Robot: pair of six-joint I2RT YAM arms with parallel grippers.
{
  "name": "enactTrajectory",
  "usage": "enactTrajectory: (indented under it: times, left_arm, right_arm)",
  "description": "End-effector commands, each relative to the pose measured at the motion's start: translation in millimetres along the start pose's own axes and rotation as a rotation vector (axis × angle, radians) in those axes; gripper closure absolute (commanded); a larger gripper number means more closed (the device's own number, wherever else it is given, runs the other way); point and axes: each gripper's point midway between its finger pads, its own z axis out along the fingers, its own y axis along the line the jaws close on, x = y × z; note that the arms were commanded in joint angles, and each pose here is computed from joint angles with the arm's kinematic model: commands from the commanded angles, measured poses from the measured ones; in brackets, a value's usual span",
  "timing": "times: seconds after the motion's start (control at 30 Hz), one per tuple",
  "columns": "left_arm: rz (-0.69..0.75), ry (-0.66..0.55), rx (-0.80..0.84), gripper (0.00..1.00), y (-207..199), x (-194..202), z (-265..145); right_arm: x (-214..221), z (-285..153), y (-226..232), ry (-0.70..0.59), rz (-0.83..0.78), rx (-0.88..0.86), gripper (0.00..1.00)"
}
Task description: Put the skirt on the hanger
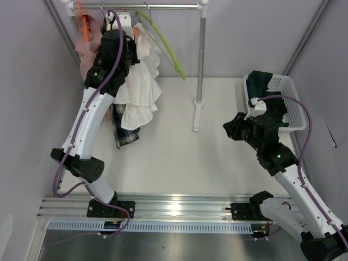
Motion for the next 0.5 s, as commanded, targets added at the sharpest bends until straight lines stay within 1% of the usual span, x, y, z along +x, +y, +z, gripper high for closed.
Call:
enactTrajectory:
  times: [0.0,0.07,0.27,0.47]
  left_arm:
    - [-0.072,-0.242,0.058,1.0,2.3,-74.4,-28.8]
    - [-0.081,-0.268,0.07,1.0,3.5,-81.4,-37.2]
    - [-0.066,-0.272,0.095,1.0,-1.4,-82.8,-35.8]
    - [-0.063,-0.306,0.117,1.0,-4.4,-93.4,-38.9]
  right_arm:
    - [-16.8,-4.9,8.2,-0.065,-0.023,-0.046,0.75]
    - [-17.0,-5.5,6.1,-0.07,-0.026,-0.042,0.75]
    - [-16.2,-5.0,3.3,-0.074,-0.027,-0.044,0.75]
    - [-13.3,-5.6,0.8,-0.075,-0.025,-0.046,0.75]
